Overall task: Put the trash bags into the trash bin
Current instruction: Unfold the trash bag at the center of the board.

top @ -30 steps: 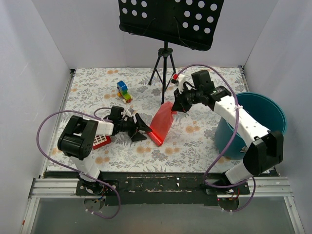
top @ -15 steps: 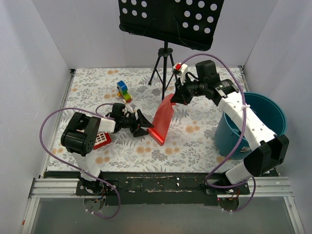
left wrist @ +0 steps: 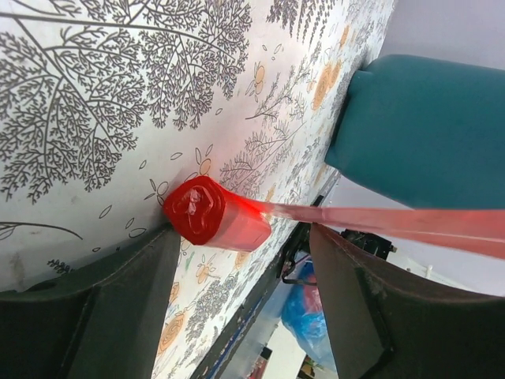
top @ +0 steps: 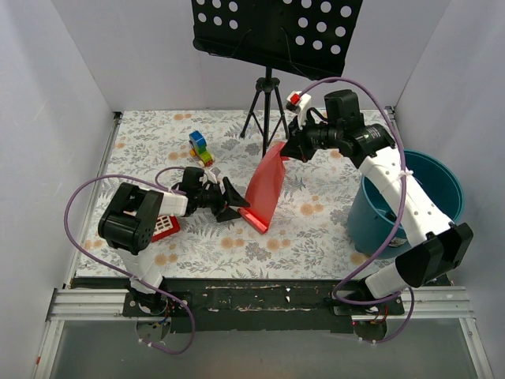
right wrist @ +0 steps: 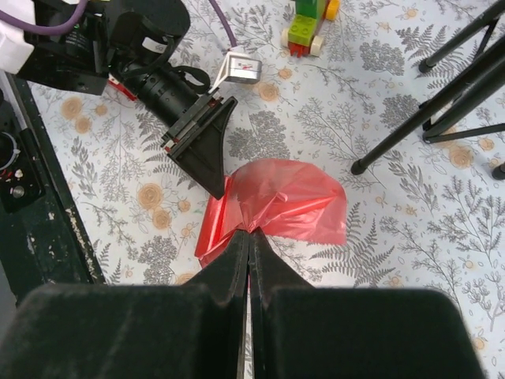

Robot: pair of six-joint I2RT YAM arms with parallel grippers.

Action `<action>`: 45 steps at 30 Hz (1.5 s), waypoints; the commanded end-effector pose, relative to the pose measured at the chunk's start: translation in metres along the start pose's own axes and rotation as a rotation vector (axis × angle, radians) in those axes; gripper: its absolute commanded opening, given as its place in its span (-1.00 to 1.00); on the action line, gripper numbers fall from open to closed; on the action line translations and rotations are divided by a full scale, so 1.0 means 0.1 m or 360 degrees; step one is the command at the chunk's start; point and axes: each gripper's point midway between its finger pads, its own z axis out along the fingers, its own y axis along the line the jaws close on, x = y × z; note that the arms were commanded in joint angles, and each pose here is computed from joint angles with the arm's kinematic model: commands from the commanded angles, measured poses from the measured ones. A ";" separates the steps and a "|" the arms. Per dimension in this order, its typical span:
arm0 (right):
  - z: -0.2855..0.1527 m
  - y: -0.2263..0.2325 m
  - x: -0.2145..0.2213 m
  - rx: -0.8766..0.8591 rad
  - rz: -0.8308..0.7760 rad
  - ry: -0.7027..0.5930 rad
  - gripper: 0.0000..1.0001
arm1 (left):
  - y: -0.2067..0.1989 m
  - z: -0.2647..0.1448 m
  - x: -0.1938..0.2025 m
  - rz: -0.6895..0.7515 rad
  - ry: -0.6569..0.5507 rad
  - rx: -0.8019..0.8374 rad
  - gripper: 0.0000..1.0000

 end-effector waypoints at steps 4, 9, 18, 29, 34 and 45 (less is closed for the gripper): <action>-0.19 -0.21 0.04 0.0154 0.0060 -0.0059 -0.97 | 0.50 0.13 0.15 -0.0016 -0.0015 -0.0327 0.34; -0.38 -0.32 -0.30 0.0247 -0.0016 -0.0145 -0.97 | 0.55 0.15 0.14 -0.0024 -0.0026 -0.0377 0.35; -0.60 -0.48 -0.68 0.0460 0.0037 -0.0272 -0.97 | 0.50 0.24 0.15 0.0010 0.0006 -0.0351 0.34; -0.77 -0.61 -0.84 0.0617 0.0038 -0.0336 -0.97 | 0.53 0.28 0.15 0.0007 0.0013 -0.0381 0.34; -0.86 -0.66 -0.92 0.0673 0.0023 -0.0365 -0.97 | 0.55 0.27 0.15 0.0003 0.0005 -0.0399 0.35; -1.01 -0.71 -0.96 0.0755 0.0000 -0.0393 -0.97 | 0.68 0.29 0.16 -0.0028 0.0000 -0.0507 0.33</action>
